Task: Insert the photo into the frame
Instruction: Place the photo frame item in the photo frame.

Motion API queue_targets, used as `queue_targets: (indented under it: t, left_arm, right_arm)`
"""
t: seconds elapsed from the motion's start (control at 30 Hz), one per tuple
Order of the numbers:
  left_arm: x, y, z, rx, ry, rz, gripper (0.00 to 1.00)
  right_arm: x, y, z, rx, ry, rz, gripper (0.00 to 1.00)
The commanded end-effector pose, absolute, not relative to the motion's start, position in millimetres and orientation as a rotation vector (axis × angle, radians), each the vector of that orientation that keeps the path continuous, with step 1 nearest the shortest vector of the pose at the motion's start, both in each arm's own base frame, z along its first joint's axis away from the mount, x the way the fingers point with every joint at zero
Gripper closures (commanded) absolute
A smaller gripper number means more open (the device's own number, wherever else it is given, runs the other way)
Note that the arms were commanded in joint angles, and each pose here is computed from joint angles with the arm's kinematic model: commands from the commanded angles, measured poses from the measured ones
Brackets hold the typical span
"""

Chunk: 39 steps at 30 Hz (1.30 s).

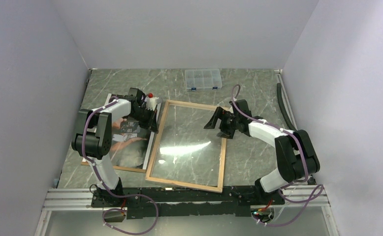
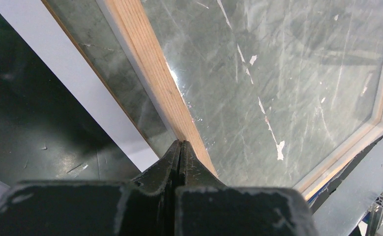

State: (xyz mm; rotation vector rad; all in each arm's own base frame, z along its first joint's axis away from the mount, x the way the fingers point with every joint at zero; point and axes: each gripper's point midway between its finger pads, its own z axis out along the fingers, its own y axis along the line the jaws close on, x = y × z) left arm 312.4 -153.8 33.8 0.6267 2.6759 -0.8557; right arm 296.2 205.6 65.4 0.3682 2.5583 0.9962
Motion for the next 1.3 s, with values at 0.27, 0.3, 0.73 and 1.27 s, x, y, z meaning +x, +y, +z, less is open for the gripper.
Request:
queue_targets:
  t: [0.27,0.3,0.73,1.27]
  left_arm:
    - [291,-155,22,0.647,2.748,-0.887,0.97]
    - [291,-156,23,0.647,2.747,-0.889,0.97]
    - [292,-155,23,0.647,2.747,-0.882,0.97]
    - [292,-155,23,0.648,2.749,-0.880,0.97]
  right_arm:
    - [305,174,65,0.309,2.619,0.702,0.05]
    - [306,172,66,0.309,2.624,0.679,0.05]
    - [326,158,87,0.331,2.588,0.533,0.05]
    - [390,168,79,0.319,2.565,0.425,0.48]
